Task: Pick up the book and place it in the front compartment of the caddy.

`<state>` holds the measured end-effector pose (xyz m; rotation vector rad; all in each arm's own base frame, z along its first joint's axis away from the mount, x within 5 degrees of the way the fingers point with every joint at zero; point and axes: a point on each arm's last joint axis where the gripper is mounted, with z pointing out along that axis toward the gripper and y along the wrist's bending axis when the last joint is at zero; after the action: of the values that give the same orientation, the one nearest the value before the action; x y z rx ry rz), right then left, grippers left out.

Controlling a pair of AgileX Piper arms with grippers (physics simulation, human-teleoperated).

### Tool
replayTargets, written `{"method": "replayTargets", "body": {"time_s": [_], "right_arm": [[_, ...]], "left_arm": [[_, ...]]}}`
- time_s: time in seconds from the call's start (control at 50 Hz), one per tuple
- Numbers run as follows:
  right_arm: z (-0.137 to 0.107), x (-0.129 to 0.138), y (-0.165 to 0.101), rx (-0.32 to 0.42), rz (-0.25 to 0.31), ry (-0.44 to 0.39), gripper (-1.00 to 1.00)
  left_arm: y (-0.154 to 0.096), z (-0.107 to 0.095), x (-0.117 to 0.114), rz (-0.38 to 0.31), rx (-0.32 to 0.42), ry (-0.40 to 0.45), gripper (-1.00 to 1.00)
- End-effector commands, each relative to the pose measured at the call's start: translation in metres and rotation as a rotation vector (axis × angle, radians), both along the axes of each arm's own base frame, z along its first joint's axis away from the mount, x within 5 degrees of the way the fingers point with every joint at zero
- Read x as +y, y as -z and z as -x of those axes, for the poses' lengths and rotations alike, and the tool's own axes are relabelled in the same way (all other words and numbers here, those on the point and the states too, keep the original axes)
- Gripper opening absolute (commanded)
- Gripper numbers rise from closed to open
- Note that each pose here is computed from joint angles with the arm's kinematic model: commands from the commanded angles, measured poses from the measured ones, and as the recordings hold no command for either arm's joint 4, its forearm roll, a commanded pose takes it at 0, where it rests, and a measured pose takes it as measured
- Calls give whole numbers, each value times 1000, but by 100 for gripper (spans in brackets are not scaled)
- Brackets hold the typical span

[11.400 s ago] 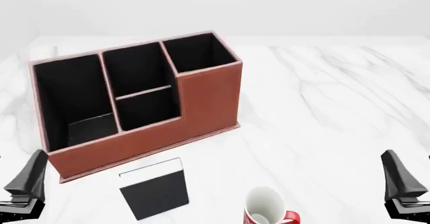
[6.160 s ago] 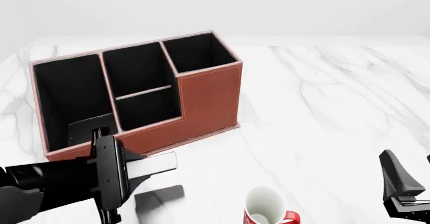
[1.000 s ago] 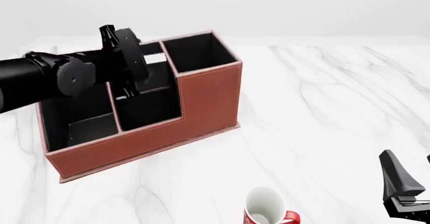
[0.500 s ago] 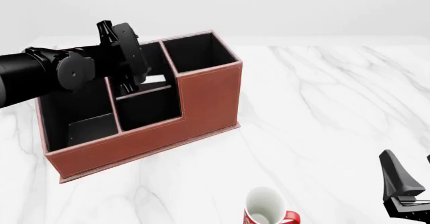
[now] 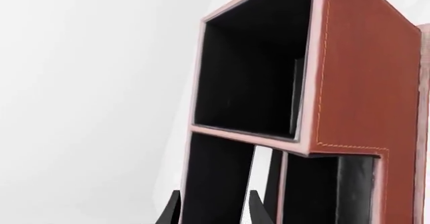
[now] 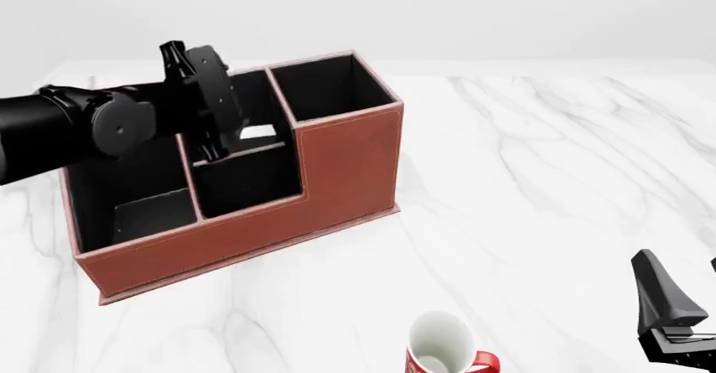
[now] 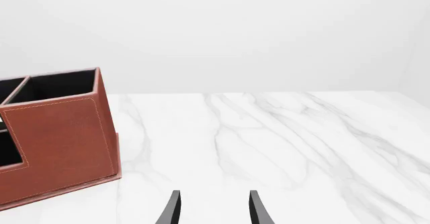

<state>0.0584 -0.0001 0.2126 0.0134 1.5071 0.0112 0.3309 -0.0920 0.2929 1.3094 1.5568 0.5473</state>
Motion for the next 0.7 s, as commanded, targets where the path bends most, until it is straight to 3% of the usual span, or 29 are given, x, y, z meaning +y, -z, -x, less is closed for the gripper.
{"method": "replayTargets", "body": {"time_s": [0.02,0.22,0.38,0.7], "right_arm": [[0,0,0,-4,2,0,100],[0,0,0,-3,2,0,100],[0,0,0,-3,2,0,100],[0,0,0,-3,2,0,100]], "left_arm": [[-6,16,1,-6,-8,14,100],[-19,35,2,-16,-25,33,100],[-33,66,2,-38,-14,76,100],[-55,109,8,-59,-24,118,100]]}}
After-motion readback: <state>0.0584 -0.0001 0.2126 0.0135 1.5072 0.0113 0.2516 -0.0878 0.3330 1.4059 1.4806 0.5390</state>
